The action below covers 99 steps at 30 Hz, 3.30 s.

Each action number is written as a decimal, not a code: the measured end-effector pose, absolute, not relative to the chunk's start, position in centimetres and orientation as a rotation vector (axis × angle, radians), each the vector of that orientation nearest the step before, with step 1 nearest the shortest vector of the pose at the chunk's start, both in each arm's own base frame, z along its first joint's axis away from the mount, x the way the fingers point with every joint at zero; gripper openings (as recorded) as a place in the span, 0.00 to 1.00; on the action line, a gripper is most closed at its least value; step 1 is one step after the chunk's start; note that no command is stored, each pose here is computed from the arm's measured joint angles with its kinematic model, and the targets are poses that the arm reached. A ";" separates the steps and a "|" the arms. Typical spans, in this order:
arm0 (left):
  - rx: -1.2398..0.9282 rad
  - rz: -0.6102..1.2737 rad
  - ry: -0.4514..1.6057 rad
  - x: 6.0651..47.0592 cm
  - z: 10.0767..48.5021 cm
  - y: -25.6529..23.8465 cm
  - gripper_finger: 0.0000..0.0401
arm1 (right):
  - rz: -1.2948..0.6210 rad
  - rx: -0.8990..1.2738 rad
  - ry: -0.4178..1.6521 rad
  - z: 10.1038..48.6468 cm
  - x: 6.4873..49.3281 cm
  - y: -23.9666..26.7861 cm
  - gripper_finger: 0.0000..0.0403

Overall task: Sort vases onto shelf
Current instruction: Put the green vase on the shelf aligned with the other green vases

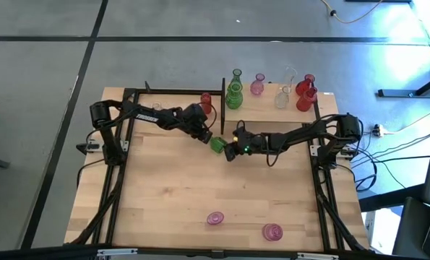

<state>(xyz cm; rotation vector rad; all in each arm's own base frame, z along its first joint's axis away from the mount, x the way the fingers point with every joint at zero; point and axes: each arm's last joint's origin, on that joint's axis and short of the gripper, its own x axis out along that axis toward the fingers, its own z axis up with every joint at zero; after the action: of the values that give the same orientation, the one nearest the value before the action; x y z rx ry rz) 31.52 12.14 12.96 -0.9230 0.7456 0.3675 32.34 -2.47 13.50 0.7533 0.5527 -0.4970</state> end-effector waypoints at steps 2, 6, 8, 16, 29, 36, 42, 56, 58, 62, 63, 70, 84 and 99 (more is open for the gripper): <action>-0.927 0.342 0.732 31.6 13.1 12.1 0.00 | -0.492 0.754 0.558 13.5 32.3 -2.4 0.18; -0.947 0.314 0.710 31.8 13.3 12.2 0.00 | -0.477 0.760 0.569 13.4 32.3 -2.4 0.18; -0.956 0.297 0.699 31.9 13.4 12.2 0.00 | -0.470 0.761 0.576 13.4 32.3 -2.2 0.18; -0.986 0.207 0.617 32.6 14.4 12.1 0.00 | -0.443 0.770 0.627 13.1 32.1 -2.1 0.18; -1.014 0.134 0.577 33.1 15.2 11.5 0.00 | -0.462 0.740 0.667 12.6 31.8 -2.1 0.18; -1.001 0.051 0.563 33.3 16.4 10.4 0.00 | -0.484 0.743 0.675 11.9 32.0 -2.4 0.18; -0.985 0.123 0.591 33.3 15.9 10.0 0.00 | -0.464 0.760 0.638 12.3 32.3 -2.3 0.22; -0.941 0.205 0.632 33.0 15.3 9.9 0.00 | -0.348 0.790 0.622 13.3 32.5 -2.0 0.47; -0.937 0.208 0.651 32.9 15.3 9.7 0.00 | -0.339 0.784 0.606 13.8 32.4 -2.0 0.52; -0.862 0.223 0.690 32.5 15.9 8.8 0.00 | -0.312 0.761 0.562 15.2 32.2 -2.0 0.60; -0.836 0.239 0.710 32.1 16.2 8.6 0.00 | -0.311 0.752 0.553 15.5 32.2 -2.0 0.62; -0.594 0.286 0.629 30.7 20.7 6.4 0.00 | -0.382 0.635 0.486 16.9 31.8 -2.3 0.64; -0.411 0.356 0.404 26.8 27.9 3.4 0.00 | -0.459 0.362 0.451 17.1 31.9 -2.7 0.62; -0.412 0.365 0.400 26.8 27.9 3.4 0.00 | -0.521 0.329 0.497 16.1 35.8 -3.1 0.62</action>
<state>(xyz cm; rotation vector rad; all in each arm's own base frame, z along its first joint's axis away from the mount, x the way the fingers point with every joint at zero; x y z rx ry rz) 26.76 3.42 27.92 -0.4117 0.4004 0.3647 35.75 -3.07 16.07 0.3288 0.4967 -0.5215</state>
